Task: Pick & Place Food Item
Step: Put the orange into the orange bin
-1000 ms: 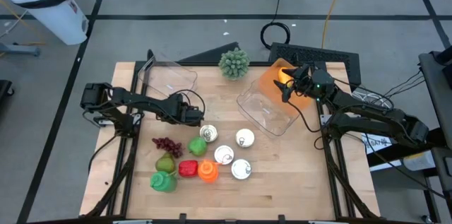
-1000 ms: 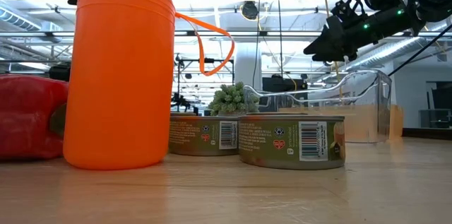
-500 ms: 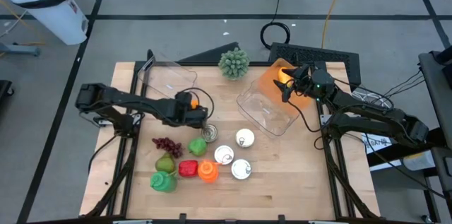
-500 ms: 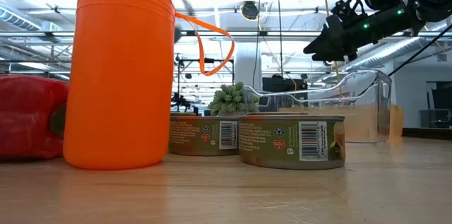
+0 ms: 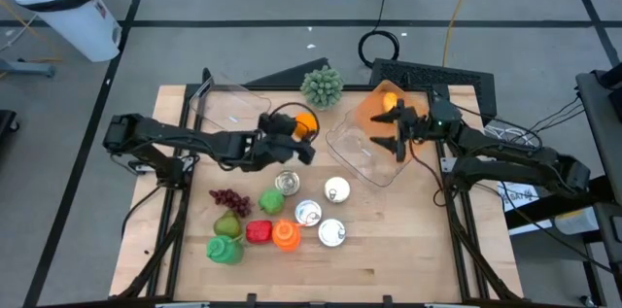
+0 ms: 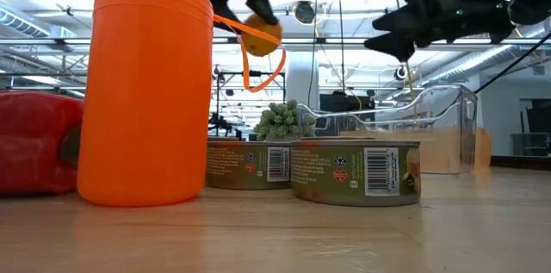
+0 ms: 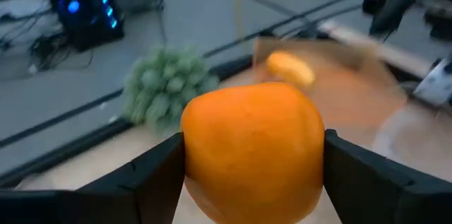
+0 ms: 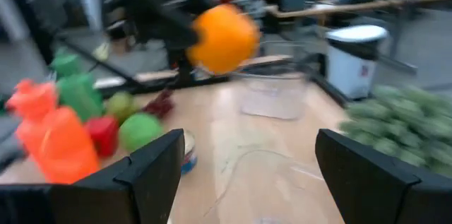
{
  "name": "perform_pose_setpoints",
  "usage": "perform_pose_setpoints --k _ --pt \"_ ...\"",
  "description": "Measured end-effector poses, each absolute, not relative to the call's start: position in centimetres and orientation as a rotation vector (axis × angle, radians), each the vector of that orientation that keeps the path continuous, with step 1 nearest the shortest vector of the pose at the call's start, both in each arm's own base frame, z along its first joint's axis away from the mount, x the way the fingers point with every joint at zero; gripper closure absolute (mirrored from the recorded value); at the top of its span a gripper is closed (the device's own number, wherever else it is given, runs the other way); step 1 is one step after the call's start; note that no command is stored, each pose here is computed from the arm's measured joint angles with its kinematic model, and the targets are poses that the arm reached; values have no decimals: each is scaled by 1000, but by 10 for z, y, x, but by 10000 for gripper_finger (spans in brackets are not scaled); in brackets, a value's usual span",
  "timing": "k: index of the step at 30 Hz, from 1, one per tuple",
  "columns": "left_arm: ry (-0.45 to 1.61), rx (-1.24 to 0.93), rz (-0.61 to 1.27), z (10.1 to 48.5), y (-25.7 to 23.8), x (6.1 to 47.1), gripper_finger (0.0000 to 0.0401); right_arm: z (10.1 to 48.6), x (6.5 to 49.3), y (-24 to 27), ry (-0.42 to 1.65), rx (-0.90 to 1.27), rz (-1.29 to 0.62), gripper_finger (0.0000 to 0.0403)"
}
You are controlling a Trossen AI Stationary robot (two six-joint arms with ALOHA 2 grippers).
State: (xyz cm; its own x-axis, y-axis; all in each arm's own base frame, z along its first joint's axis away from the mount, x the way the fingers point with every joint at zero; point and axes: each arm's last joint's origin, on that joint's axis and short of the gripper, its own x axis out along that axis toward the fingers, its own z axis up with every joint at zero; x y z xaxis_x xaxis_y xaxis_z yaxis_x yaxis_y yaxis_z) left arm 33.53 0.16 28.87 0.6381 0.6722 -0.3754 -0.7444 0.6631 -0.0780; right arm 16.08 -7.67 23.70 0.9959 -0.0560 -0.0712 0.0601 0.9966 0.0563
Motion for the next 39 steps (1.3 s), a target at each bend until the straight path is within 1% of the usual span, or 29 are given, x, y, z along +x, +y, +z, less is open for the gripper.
perform_pose_setpoints --k 3,7,10,12,17,21,24,28,35,39 --pt "258 -272 721 289 12 341 114 235 166 -66 82 -90 24 99" --pt "155 -321 514 285 22 346 121 231 176 -53 97 -223 103 99" --pt "83 -342 378 286 23 346 113 230 184 -47 84 -267 38 97" --pt "65 -349 330 286 23 346 105 230 189 -44 75 -322 -30 90" --pt "68 -344 316 285 23 346 106 229 201 -33 69 -506 -168 59" --pt "72 -346 303 285 22 347 118 231 212 -23 -19 -598 -175 43" --pt "72 -352 287 285 22 347 114 231 220 -20 -96 -623 -180 42" --pt "47 -358 259 288 21 347 104 226 231 -21 -122 -637 -188 41" --pt "53 -369 259 286 21 348 118 227 251 -23 -177 -685 -213 41" --pt "61 -371 258 285 21 349 110 229 264 -24 -172 -732 -215 41"
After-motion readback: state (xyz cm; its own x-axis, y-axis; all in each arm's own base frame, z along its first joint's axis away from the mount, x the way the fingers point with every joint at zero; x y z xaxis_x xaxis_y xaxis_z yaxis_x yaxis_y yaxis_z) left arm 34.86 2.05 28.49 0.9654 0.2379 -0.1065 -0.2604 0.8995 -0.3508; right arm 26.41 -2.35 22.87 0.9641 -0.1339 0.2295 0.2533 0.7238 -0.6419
